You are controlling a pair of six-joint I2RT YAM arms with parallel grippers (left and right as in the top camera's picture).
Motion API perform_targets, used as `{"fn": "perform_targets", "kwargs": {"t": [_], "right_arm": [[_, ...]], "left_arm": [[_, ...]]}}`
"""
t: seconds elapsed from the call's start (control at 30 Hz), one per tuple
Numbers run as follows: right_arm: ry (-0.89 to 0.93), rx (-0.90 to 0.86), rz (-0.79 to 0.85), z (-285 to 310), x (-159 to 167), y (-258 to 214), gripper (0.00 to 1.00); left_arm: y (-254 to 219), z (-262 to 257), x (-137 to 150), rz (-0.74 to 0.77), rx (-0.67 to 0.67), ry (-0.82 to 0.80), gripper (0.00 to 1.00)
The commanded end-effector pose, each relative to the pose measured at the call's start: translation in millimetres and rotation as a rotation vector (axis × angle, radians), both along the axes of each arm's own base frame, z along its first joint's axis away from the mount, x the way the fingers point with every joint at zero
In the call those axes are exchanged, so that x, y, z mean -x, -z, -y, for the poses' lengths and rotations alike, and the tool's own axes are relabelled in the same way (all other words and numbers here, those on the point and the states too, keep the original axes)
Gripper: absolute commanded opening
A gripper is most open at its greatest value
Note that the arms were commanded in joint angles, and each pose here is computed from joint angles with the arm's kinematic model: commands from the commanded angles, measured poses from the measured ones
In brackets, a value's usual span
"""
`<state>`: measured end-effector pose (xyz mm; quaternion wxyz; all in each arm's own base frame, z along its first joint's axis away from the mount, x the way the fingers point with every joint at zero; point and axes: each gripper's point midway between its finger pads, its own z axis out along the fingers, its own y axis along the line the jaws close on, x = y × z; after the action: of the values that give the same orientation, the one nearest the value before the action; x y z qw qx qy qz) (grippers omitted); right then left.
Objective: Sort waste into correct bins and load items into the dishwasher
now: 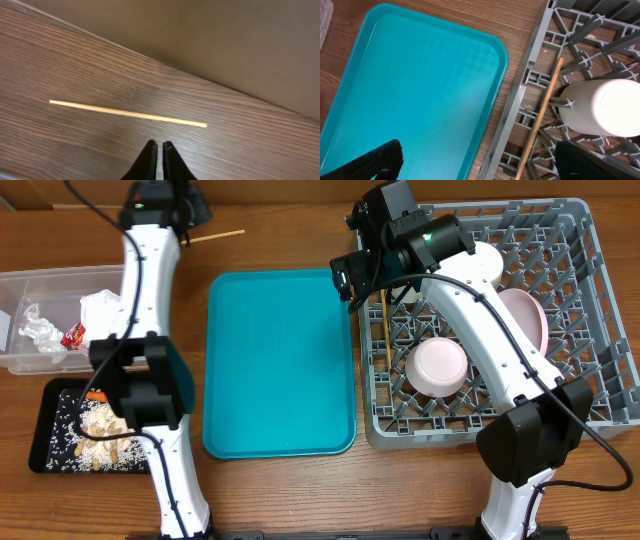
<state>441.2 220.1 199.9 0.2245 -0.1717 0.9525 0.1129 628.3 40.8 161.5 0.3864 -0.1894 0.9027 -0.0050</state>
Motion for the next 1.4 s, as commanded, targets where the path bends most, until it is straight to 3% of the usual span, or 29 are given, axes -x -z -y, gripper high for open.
{"fn": "perform_targets", "kwargs": {"t": [0.0, 0.43, 0.9, 1.37], "right_arm": [[0.008, -0.001, 0.011, 1, -2, -3, 1.00], [0.008, -0.001, 0.011, 1, -2, -3, 1.00], [0.008, -0.001, 0.011, 2, -2, -3, 1.00], [0.008, -0.001, 0.011, 1, -2, -3, 1.00]], "left_arm": [[27, -32, -5, -0.039, -0.129, -0.060, 0.05], [95, -57, -22, -0.074, -0.208, -0.060, 0.13], [124, -114, -20, -0.080, -0.228, -0.134, 0.14], [140, -116, -26, -0.071, -0.221, -0.110, 0.14]]}}
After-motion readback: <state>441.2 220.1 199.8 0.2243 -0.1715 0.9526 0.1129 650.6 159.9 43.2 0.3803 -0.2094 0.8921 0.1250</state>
